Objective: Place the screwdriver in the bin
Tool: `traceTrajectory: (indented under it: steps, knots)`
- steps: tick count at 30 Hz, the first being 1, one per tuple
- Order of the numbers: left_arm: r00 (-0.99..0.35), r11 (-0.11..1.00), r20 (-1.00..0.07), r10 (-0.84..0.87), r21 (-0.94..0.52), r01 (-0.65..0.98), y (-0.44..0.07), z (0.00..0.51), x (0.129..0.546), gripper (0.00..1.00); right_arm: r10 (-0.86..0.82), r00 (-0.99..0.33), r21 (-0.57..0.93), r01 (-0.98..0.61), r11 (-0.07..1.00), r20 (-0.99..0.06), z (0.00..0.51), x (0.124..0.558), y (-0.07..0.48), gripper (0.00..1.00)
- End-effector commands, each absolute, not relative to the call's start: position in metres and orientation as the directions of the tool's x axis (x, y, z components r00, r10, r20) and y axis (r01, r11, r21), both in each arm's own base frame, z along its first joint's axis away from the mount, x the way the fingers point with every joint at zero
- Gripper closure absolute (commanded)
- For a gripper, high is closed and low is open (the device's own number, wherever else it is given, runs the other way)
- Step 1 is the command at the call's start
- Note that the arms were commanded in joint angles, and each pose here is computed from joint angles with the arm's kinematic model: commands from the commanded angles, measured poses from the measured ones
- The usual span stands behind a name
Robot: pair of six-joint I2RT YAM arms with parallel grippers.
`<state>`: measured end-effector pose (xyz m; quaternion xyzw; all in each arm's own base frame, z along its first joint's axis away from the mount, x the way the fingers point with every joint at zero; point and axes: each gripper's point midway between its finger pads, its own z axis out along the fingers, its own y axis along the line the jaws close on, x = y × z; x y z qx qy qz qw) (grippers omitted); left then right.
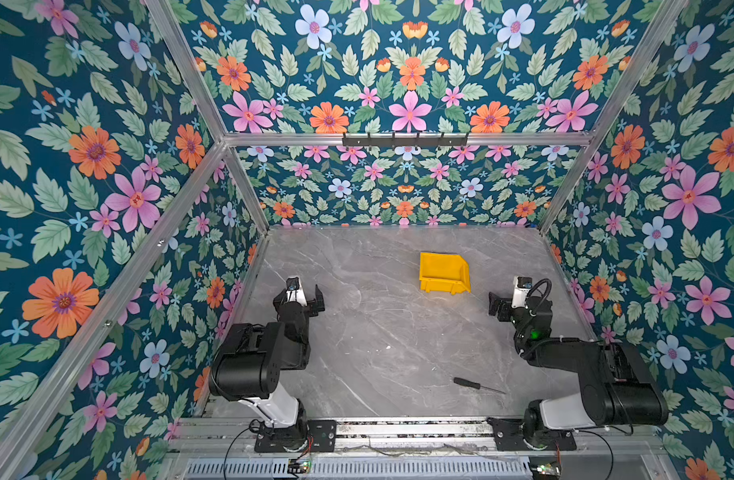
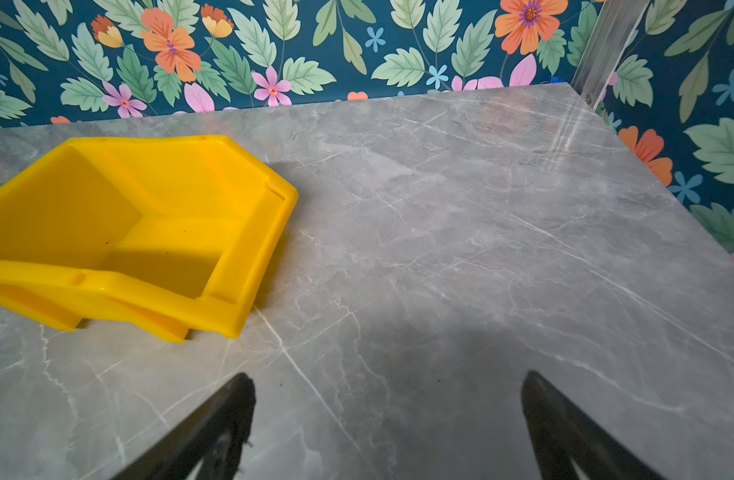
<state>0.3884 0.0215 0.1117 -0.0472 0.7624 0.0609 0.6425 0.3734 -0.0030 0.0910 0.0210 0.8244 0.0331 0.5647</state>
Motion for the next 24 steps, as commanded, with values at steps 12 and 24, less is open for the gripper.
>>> traceTrajectory:
  steps: [12, 24]
  knots:
    - [-0.163, 0.989, -0.987, 0.004, 0.028, -0.148, 0.021, 0.114, 0.389, 0.00, 0.085, -0.344, 0.087, 0.009, 0.996, -0.935, 0.096, 0.376, -0.004, 0.01]
    - [-0.157, 0.998, -0.986, 0.048, 0.055, -0.038, 0.002, 0.124, 0.388, 0.00, 0.032, -0.344, 0.079, -0.123, 0.989, -0.938, 0.107, 0.372, 0.017, 0.01]
